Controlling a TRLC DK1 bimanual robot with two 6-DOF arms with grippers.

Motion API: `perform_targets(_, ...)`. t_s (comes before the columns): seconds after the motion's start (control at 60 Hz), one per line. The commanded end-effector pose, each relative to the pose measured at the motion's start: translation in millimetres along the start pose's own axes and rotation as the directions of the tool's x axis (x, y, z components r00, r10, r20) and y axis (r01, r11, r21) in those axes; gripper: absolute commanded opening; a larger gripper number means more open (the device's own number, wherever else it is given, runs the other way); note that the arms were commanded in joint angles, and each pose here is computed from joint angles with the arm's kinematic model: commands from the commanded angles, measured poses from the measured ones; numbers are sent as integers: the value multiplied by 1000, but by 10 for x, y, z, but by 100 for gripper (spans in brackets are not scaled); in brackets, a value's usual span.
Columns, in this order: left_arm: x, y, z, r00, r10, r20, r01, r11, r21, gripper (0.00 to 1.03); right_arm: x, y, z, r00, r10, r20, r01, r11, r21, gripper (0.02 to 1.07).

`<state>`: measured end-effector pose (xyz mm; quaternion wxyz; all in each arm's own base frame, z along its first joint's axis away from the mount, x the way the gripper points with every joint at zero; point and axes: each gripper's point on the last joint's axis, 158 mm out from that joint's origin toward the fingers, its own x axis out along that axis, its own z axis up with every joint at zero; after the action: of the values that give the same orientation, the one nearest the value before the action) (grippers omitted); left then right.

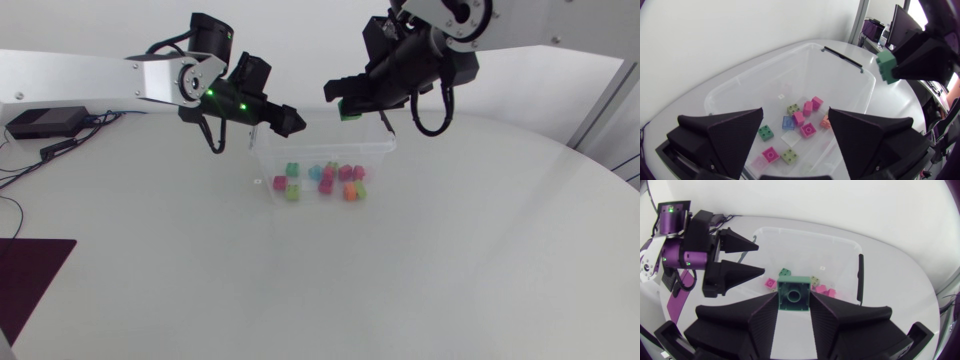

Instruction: Pick up the duplo bricks and place them in the container

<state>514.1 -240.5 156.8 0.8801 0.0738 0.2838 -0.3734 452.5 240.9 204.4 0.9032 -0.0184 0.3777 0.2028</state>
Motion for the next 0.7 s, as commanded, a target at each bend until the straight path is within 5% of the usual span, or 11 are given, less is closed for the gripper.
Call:
perform_targets(0.0, -394, 47, 198, 999, 12, 47, -13, 1000, 15, 98, 218, -38, 61, 1000, -5, 3, 6, 1000, -14, 21)
perform_targets(0.167, -820, 50, 115, 998, 36, 49, -37, 999, 7, 98, 520, -66, 146, 1000, -20, 19, 21, 999, -28, 33)
perform_targets(0.2, -940, 83, 33, 998, 53, 44, -53, 999, -5, 98, 652, -85, 143, 999, -39, 17, 39, 998, -40, 50)
perform_targets(0.267, -1061, 109, -49, 997, 69, 37, -68, 997, -21, 98, 766, -124, 133, 998, -61, 14, 62, 997, -50, 60)
perform_targets(0.317, -1206, 156, -113, 996, 89, 29, -88, 995, -42, 98, 890, -159, 109, 997, -78, 3, 78, 995, -63, 92)
perform_targets(0.367, -1303, 200, -132, 994, 107, 33, -105, 993, -55, 98, 921, -189, 88, 995, -100, -2, 100, 992, -76, 103)
perform_targets(0.683, -2101, 322, -441, 956, 283, 77, -275, 956, -100, 98, 205, -272, 266, 978, -141, 152, 161, 979, -123, 102)
